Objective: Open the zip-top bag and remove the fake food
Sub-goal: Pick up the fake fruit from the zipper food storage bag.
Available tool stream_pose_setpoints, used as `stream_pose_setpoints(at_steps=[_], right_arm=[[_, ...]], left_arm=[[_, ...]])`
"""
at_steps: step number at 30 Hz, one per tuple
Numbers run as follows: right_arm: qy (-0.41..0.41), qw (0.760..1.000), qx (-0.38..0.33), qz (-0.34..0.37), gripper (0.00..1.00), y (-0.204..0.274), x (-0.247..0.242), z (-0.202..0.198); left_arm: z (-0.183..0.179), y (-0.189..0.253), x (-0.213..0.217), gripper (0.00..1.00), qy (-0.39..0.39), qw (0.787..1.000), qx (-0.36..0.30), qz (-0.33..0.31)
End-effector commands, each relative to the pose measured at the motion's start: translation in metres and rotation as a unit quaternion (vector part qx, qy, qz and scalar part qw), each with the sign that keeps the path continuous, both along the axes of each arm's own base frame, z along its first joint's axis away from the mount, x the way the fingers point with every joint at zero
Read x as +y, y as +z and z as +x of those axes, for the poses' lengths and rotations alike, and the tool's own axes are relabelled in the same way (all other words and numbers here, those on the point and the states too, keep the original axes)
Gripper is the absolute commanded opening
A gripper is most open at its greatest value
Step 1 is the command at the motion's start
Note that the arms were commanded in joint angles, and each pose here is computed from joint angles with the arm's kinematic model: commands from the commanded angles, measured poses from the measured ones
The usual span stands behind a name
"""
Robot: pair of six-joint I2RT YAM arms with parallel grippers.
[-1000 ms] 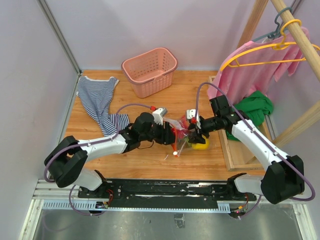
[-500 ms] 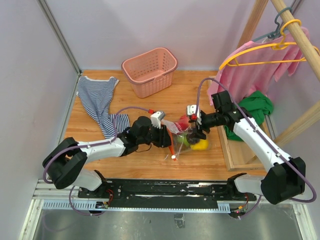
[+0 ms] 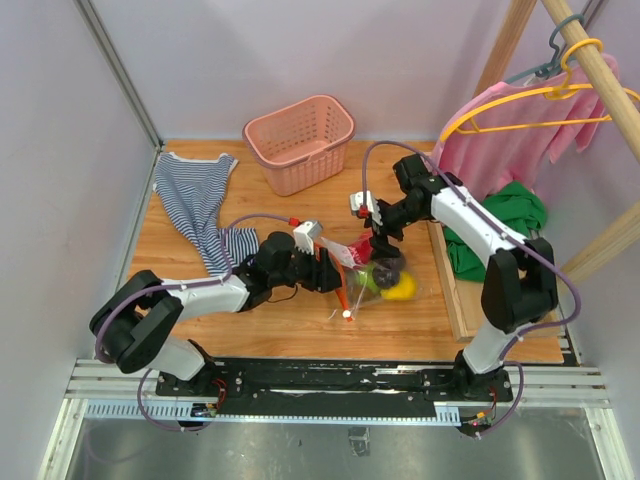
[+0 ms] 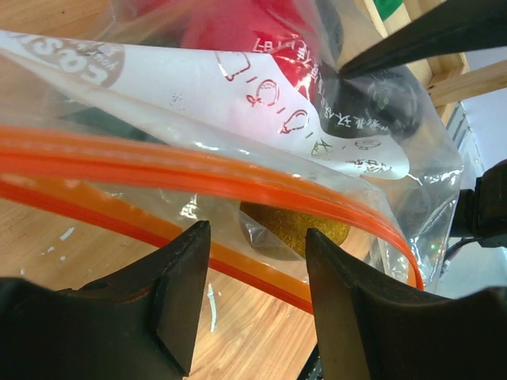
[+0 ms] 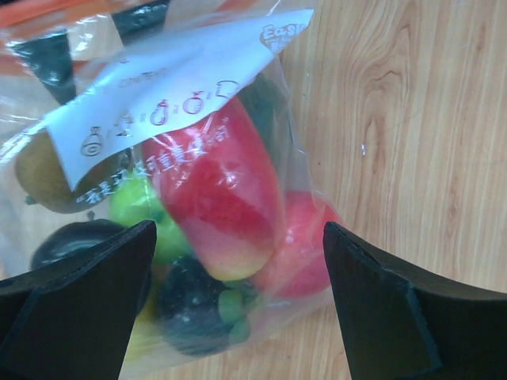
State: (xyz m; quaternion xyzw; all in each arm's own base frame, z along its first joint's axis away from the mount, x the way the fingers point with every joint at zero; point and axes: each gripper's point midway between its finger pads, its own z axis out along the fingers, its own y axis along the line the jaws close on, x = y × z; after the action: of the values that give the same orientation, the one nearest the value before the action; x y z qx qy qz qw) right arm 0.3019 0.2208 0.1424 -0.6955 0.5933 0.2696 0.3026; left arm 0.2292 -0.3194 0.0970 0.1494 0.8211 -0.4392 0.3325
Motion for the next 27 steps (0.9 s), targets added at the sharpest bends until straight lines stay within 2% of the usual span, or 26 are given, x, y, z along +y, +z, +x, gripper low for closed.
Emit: stream_pose_setpoints(at_steps=[1, 10, 15, 24, 27], right_arm=[[0.052, 0.998, 0.012, -0.021, 0.87, -0.007, 0.005, 0.000], [0.121, 0.992, 0.045, -0.003, 0.82, -0.023, 0.020, -0.021], [0.197, 0.980, 0.032, 0.022, 0.68, -0.022, 0.020, -0.043], [0.240, 0.969, 0.045, 0.025, 0.50, -0.024, 0.025, -0.055], [0.253, 0.966, 0.046, 0.029, 0.47, -0.023, 0.028, -0.058]], left_arm=[[0.005, 0.011, 0.002, 0.58, 0.002, 1.000, -0.014, -0.020], [0.018, 0.010, 0.010, 0.74, 0.022, 0.999, 0.002, -0.034], [0.018, 0.015, 0.008, 0.75, 0.003, 0.999, 0.002, -0.043], [0.005, 0.011, 0.008, 0.78, -0.038, 0.999, 0.006, -0.030], [-0.001, 0.014, 0.007, 0.79, -0.056, 0.998, 0.003, -0.034]])
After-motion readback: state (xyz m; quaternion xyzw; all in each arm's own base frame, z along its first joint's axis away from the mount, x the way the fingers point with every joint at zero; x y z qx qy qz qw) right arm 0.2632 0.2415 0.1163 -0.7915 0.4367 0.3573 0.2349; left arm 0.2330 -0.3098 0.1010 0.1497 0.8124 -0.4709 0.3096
